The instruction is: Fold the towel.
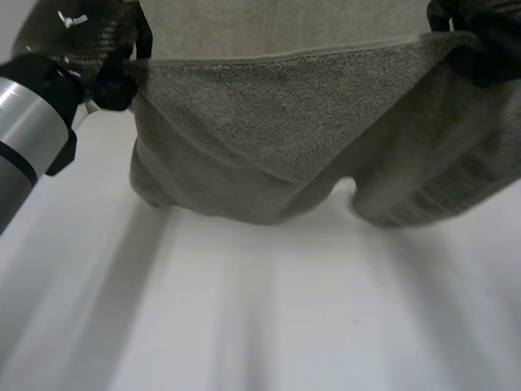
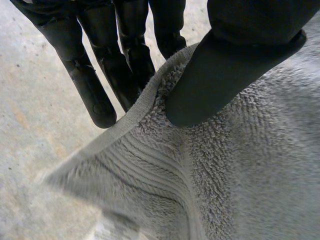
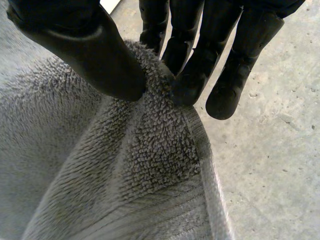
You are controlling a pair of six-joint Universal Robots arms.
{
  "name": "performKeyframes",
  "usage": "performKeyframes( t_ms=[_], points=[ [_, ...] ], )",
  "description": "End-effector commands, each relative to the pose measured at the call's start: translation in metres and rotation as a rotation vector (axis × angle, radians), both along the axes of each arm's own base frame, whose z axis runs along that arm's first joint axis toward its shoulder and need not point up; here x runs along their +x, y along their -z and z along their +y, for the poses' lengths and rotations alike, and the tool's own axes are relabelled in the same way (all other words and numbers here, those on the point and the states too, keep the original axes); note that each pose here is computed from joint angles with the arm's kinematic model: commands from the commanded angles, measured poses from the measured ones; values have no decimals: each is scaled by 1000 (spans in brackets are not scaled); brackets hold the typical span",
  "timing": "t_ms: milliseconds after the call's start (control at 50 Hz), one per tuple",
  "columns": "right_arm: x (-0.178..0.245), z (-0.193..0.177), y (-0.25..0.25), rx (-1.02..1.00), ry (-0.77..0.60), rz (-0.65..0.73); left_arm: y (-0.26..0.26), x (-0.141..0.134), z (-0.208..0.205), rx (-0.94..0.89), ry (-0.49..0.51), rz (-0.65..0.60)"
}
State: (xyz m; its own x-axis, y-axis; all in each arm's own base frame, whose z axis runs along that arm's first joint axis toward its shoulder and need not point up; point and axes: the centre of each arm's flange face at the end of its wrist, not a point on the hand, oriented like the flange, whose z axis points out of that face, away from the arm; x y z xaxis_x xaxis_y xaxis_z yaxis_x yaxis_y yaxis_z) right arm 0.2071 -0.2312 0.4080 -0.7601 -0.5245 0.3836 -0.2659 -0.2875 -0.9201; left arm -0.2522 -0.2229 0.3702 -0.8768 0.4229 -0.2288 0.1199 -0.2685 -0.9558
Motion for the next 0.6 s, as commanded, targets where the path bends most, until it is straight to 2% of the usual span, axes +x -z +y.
performKeyframes(
  t_ms=[20, 100, 140, 180, 220, 240, 280, 340, 360, 380, 400, 420, 440, 460, 480, 520, 600],
  points=[
    [4, -31, 24, 132, -12, 100, 25, -3, -24, 63, -22, -44],
    [22, -50, 58, 193, -16, 210, 54, -7, -46, 113, -43, -133],
    [28, -59, 70, 205, 1, 249, 84, -10, -72, 139, -68, -242],
    [31, -69, 80, 206, 29, 290, 96, -13, -88, 136, -75, -285],
    [44, -95, 102, 161, 67, 363, 104, -18, -101, 112, -80, -320],
    [44, -96, 102, 161, 67, 363, 112, -24, -115, 88, -80, -348],
    [67, -118, 113, 30, 85, 394, 114, -30, -129, 46, -84, -352],
    [75, -132, 108, -75, 113, 377, 95, -40, -155, -87, -111, -304],
    [83, -143, 96, -202, 140, 339, 95, -40, -155, -88, -111, -304],
    [88, -152, 78, -342, 178, 277, 71, -41, -163, -185, -128, -252],
    [88, -152, 77, -344, 178, 276, 47, -44, -168, -291, -143, -195],
    [91, -157, 59, -472, 214, 206, 47, -44, -168, -292, -143, -195],
    [91, -156, 37, -588, 242, 140, 26, -45, -172, -396, -163, -133],
    [91, -156, 37, -589, 242, 140, 6, -45, -171, -493, -178, -67],
    [88, -151, 16, -679, 264, 90, 6, -45, -171, -494, -179, -66],
    [85, -139, -4, -736, 270, 56, -47, -36, -155, -678, -210, 64],
    [77, -120, -18, -728, 247, 13, -62, -27, -143, -700, -227, 94]
  ],
)
